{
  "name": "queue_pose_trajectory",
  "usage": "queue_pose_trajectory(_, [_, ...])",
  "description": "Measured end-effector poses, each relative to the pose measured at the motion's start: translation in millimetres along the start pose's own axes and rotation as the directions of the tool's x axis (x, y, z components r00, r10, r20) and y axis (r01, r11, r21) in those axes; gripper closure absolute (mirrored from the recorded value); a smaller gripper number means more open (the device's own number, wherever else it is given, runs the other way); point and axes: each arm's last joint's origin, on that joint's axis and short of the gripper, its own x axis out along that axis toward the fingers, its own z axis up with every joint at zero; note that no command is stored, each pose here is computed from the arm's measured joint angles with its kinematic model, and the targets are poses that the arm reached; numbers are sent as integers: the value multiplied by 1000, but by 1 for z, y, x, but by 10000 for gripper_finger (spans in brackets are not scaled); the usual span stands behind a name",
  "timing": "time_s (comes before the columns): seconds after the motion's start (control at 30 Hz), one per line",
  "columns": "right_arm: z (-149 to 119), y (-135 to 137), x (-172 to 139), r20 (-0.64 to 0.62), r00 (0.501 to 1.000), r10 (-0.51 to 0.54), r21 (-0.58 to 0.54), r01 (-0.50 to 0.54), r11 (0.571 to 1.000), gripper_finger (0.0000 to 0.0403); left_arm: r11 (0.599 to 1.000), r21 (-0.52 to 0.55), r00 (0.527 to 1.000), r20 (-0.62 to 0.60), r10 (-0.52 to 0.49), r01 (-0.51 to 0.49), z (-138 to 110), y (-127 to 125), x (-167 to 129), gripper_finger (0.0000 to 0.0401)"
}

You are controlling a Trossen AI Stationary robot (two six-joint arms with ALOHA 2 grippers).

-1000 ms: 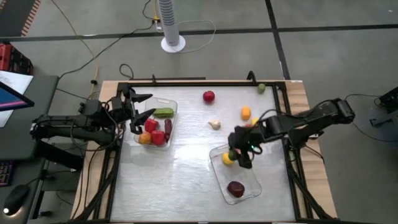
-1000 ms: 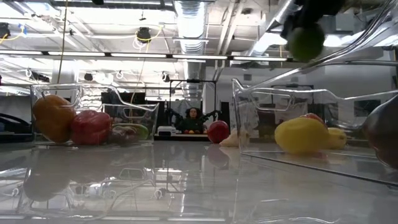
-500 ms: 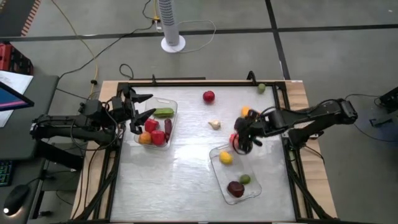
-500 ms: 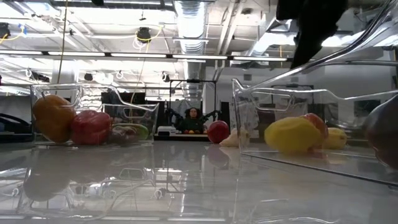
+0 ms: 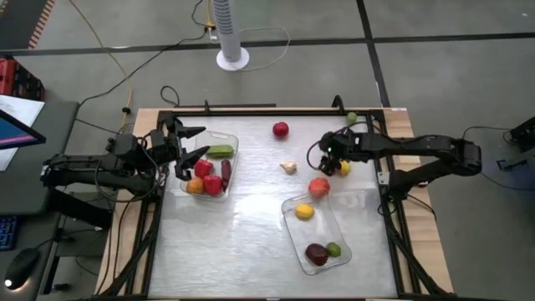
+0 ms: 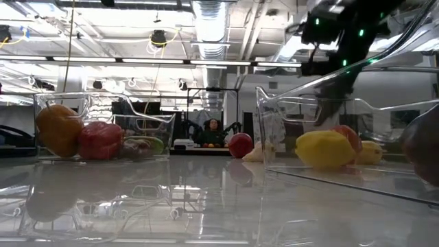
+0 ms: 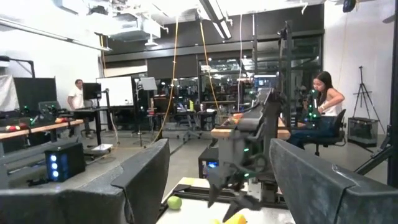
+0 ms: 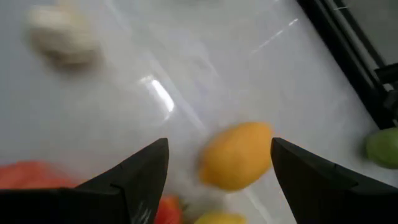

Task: Sort produce into baskets
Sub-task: Put the top yellow lemon into the right transparent bin

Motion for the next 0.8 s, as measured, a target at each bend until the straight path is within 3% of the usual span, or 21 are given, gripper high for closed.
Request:
queue_pose_trajectory(0.2, [-7,-26,23,11,998,-62,80,61,995,51,1000,11,1000,0,0,0,0,0,0,136])
queue_pose_trajectory(0.43, [-26,-33,49,17,1000,2,156,-5,988,5,1000,18,1000,0,0,0,0,0,0,136])
queue_pose_trajectory(0.6, [-34,-34,55,12,1000,-2,180,0,984,29,1000,10,1000,1,0,0,0,0,0,136])
queue_pose_trajectory(0.8, [-34,-33,55,9,1000,17,178,-18,984,104,1000,9,1000,5,0,0,1,0,0,136])
